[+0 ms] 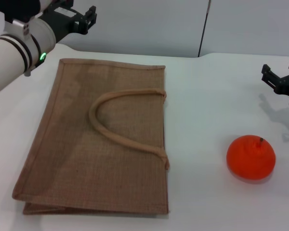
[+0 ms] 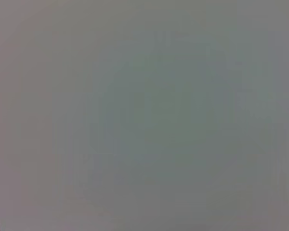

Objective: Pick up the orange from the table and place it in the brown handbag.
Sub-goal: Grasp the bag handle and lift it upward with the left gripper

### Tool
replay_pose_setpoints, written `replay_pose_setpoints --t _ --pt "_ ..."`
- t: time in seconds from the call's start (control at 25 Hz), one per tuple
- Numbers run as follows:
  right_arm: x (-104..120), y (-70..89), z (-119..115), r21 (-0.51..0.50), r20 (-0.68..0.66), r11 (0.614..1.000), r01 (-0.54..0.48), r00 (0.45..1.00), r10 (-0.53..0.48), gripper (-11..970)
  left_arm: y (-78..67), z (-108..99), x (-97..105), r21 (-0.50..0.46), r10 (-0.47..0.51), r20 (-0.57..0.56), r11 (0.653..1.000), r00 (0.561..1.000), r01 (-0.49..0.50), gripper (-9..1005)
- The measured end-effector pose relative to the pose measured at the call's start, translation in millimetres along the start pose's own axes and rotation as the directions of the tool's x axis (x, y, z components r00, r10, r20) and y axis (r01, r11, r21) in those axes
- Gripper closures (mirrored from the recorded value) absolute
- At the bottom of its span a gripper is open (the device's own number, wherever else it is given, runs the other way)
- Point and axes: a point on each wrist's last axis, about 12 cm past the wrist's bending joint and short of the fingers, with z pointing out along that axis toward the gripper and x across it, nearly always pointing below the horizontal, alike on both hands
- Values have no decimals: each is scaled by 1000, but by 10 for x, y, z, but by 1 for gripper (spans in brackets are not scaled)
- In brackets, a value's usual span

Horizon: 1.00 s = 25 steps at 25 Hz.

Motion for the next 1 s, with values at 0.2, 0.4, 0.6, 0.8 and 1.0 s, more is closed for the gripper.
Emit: replay_pose_setpoints --t 0.2,0.4,0.6,0.8,1.0 --pt "6 -2 0 2 -5 1000 0 1000 0 136 2 1 12 -2 0 -4 1000 1000 0 411" --pt "9 -1 -1 0 -8 1000 3 1000 -3 136 4 3 45 -3 -2 -15 1000 1000 2 410" --pt "11 -2 -2 0 -9 1000 3 1000 -3 136 3 4 44 -3 -2 -14 1000 1000 2 410" --pt "17 -3 -5 1 -11 1000 3 1000 -3 136 -15 13 28 10 -7 -11 1000 1000 7 410" --pt "46 -26 -36 7 -18 1000 3 1000 -2 135 -118 29 -51 47 8 9 999 1000 -8 409"
